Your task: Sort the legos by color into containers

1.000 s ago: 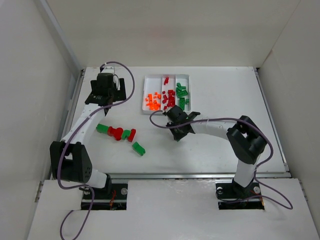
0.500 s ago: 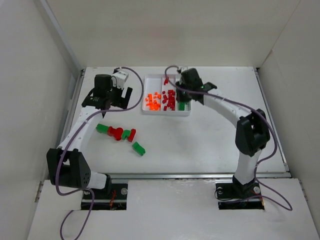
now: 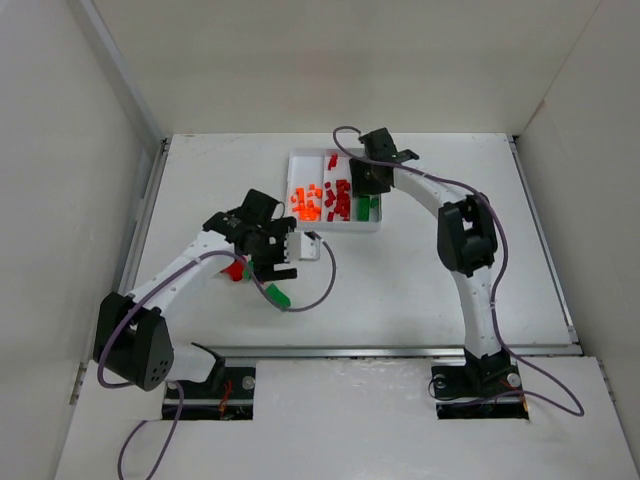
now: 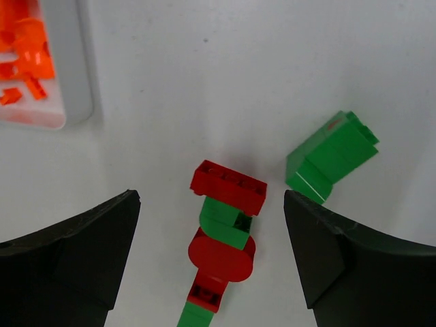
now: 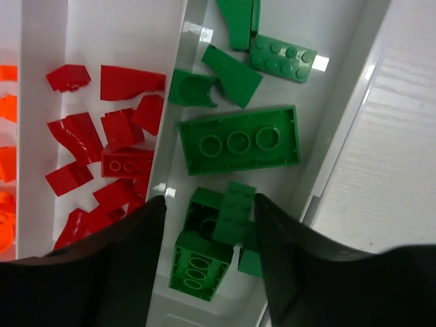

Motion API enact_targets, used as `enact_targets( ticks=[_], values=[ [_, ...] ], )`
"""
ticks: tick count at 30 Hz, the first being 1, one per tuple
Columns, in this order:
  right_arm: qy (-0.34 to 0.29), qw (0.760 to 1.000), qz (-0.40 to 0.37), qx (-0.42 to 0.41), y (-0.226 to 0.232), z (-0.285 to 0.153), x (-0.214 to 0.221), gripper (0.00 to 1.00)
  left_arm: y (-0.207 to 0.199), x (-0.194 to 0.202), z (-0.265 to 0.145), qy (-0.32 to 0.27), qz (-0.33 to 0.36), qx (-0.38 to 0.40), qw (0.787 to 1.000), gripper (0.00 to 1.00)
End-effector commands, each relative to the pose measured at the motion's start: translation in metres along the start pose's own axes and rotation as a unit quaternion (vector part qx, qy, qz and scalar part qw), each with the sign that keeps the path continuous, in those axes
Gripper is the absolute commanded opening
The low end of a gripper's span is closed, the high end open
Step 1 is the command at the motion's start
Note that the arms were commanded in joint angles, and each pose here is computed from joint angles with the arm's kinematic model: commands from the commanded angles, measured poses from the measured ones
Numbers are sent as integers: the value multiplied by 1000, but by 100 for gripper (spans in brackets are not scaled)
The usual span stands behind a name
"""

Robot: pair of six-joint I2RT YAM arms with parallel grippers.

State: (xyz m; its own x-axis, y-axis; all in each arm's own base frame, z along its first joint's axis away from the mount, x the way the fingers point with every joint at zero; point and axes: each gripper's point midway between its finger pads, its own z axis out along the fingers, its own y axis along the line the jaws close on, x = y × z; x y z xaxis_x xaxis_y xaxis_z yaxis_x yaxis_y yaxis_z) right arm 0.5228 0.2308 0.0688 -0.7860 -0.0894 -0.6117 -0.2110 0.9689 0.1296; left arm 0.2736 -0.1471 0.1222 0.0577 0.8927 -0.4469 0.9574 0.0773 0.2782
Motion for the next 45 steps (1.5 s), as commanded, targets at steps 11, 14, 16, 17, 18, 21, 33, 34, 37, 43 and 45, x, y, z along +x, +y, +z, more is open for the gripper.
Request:
enact_targets(
  ticks=[11, 14, 16, 17, 18, 21, 33, 34, 37, 43, 45],
  values=[
    [-77, 996, -22, -37, 19, -68, -45, 77, -65, 18, 22, 50, 199, 122, 971, 87],
    [-81, 995, -31, -41, 23, -81, -39, 78, -71, 24, 27, 59, 220, 130, 965, 86],
    [-80, 995, -31, -41, 21, -82, -32, 78, -80, 30, 30, 68, 229, 142, 961, 86],
    [-83, 995, -31, -42, 21, -88, -32, 78, -84, 31, 31, 68, 239, 148, 957, 84],
    [-85, 995, -31, -42, 21, -90, -31, 78, -88, 37, 32, 76, 238, 154, 956, 84],
    [-85, 995, -31, -42, 20, -93, -27, 78, -93, 36, 35, 72, 247, 153, 954, 79],
    [-78, 996, -22, -46, 19, -94, -16, 78, -99, 61, 52, 106, 244, 134, 955, 41],
    [-74, 996, -22, -45, 18, -92, -12, 80, -99, 61, 52, 106, 244, 134, 955, 37],
    [-80, 995, -22, -47, 19, -99, -14, 80, -102, 57, 54, 96, 222, 132, 961, 24],
    [-91, 993, -31, -62, 23, -126, -19, 80, -85, 24, 49, 36, 120, 102, 987, 0],
    [-103, 990, -59, -76, 25, -145, -18, 80, -67, 15, 40, 9, 38, 79, 996, 0]
  ],
)
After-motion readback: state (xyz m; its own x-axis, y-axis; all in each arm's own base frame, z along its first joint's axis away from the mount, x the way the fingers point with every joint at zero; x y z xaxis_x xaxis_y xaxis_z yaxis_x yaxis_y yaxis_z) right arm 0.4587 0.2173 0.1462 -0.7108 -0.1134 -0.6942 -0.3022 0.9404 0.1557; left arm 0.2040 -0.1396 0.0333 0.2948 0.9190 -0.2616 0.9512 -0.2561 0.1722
